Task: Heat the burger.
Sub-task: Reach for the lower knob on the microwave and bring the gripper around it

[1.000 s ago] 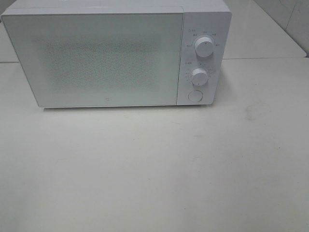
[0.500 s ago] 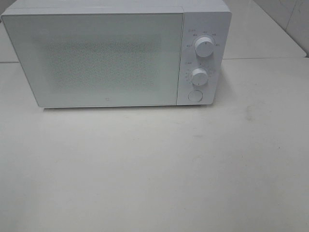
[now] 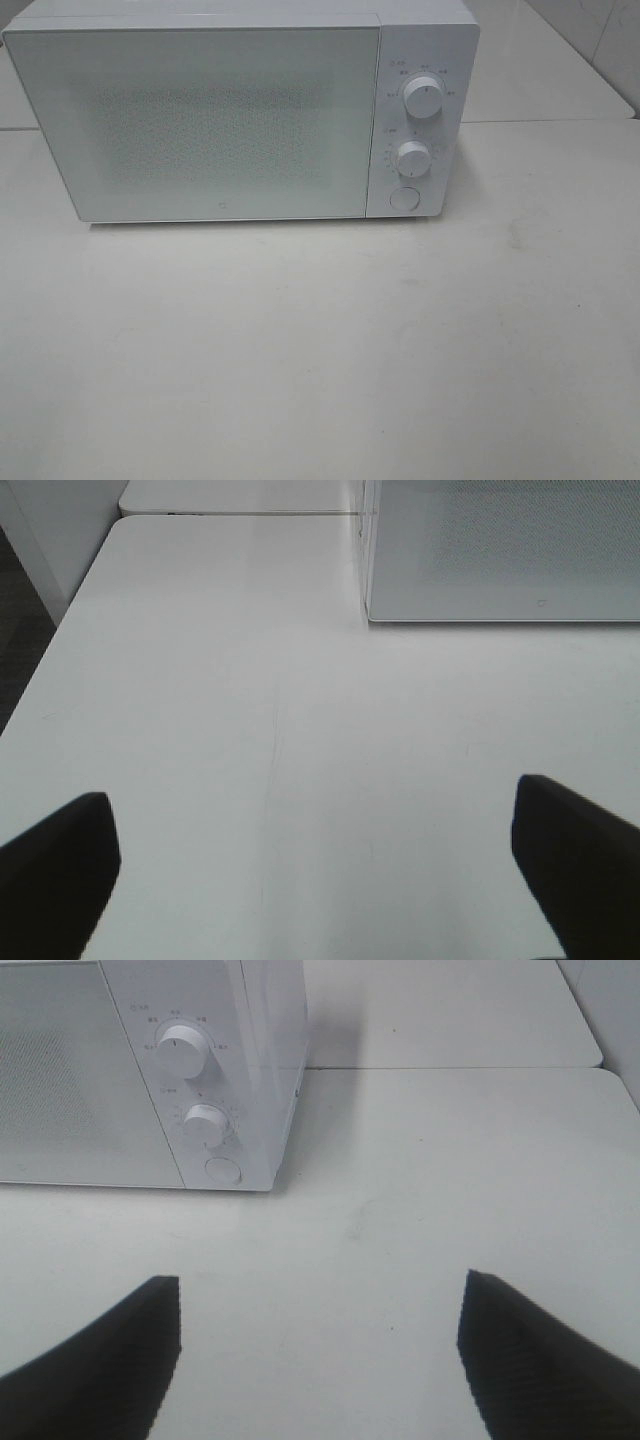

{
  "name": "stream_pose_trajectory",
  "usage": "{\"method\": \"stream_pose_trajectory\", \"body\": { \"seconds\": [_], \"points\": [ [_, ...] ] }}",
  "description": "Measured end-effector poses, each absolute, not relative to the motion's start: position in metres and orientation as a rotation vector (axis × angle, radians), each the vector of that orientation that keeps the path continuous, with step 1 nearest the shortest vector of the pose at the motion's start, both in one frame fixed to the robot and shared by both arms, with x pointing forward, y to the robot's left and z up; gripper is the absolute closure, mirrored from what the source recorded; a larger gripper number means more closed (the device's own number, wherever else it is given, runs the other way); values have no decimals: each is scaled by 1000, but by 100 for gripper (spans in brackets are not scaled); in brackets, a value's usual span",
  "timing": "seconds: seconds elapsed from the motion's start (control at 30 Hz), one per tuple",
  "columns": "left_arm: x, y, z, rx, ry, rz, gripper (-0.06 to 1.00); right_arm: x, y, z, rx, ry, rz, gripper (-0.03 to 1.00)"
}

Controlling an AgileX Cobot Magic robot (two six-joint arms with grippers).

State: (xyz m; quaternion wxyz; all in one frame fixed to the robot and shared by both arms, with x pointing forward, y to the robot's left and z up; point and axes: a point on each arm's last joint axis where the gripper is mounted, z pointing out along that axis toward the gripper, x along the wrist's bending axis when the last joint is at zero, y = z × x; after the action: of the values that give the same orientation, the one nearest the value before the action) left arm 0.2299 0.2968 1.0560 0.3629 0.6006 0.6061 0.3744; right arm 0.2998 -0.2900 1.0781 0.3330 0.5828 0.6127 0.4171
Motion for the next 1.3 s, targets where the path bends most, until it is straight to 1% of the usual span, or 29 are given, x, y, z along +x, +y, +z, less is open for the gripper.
{"method": "stream_pose_trajectory", "body": {
  "seconds": [0.03, 0.1, 0.2, 0.27, 0.8, 1.07, 1.3],
  "points": [
    [230, 297, 1056, 1546, 1560, 964, -5, 300, -290, 1078, 1522, 1600, 1089, 22],
    [230, 297, 1056, 1546, 1560, 964, -5, 317, -288, 1080, 1506, 1582, 1108, 22],
    [230, 297, 1056, 1546, 1560, 964, -5, 321, -287, 1080, 1502, 1577, 1112, 22],
    [230, 297, 1056, 1546, 1560, 964, -5, 340, -285, 1075, 1497, 1570, 1118, 22],
    [230, 297, 1056, 1546, 1560, 964, -5, 409, -276, 1060, 1469, 1535, 1146, 22],
    [230, 297, 1056, 1546, 1560, 964, -5, 443, -272, 1043, 1436, 1498, 1177, 22],
    [230, 297, 1056, 1546, 1560, 964, -5, 451, -272, 1021, 1395, 1430, 1222, 22]
  ]
}}
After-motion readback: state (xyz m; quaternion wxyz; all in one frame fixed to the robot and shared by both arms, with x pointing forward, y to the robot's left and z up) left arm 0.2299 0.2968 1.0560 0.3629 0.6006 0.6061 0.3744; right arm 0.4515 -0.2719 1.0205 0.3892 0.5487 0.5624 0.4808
